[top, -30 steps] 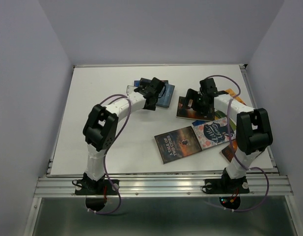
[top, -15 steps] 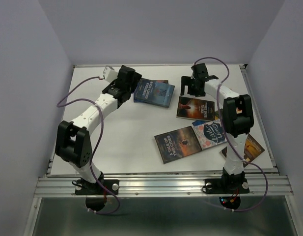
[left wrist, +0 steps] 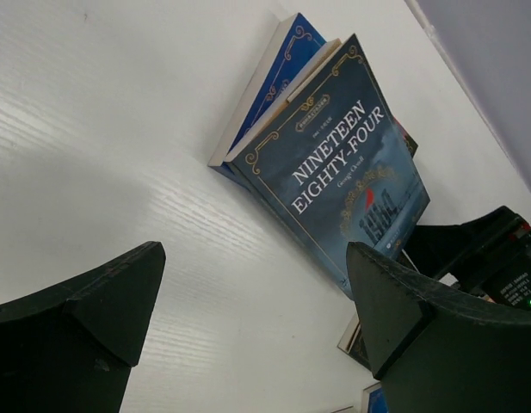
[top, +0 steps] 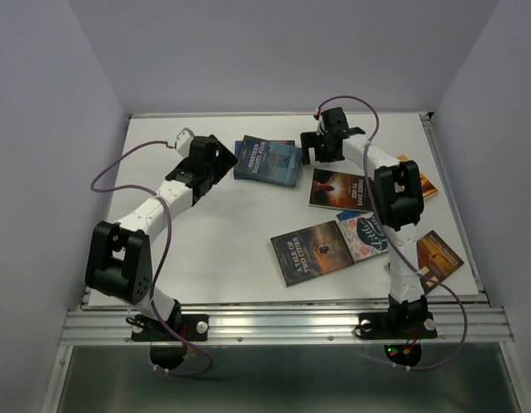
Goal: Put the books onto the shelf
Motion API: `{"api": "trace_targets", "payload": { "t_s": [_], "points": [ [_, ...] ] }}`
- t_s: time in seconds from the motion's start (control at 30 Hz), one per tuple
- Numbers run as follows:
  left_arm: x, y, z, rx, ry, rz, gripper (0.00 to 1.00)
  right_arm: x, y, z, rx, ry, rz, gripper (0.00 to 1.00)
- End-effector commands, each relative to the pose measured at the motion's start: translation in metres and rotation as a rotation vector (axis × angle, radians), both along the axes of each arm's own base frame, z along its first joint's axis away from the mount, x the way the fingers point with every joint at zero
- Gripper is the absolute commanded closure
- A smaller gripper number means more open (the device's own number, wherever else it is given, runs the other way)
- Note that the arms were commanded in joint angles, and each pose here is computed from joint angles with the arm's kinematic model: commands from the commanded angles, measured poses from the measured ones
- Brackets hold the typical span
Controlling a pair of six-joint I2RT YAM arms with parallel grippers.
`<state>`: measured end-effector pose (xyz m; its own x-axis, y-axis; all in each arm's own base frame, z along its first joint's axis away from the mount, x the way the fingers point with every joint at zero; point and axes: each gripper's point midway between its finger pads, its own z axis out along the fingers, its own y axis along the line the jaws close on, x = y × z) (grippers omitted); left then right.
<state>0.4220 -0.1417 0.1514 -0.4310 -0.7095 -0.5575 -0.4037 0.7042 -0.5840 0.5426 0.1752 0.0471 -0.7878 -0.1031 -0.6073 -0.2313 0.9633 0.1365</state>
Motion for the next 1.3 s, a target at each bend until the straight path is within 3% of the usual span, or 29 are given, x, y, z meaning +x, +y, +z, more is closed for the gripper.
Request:
{"api": "trace_targets", "payload": {
  "t_s": [0.0,0.33,0.83,1.1,1.27],
  "points": [
    [0.001,0.001,0.029,0.019,-0.104,-0.038,0.01,0.018,0.019,0.011,0.062,-0.039,0.006,0.00],
    [0.001,-0.024,0.005,-0.007,-0.076,-0.185,0.01,0.048,0.040,0.020,0.173,-0.083,-0.029,0.00],
    [0.006,-0.049,-0.016,-0.041,-0.056,-0.314,0.01,0.064,0.050,0.019,0.190,-0.124,-0.027,0.00],
    [0.021,-0.079,-0.021,-0.030,-0.078,-0.422,0.01,0.073,-0.014,0.063,0.075,-0.245,-0.459,0.00],
    [0.017,-0.098,-0.032,-0.035,-0.066,-0.464,0.01,0.058,-0.029,0.080,0.068,-0.263,-0.538,0.00]
  ]
}}
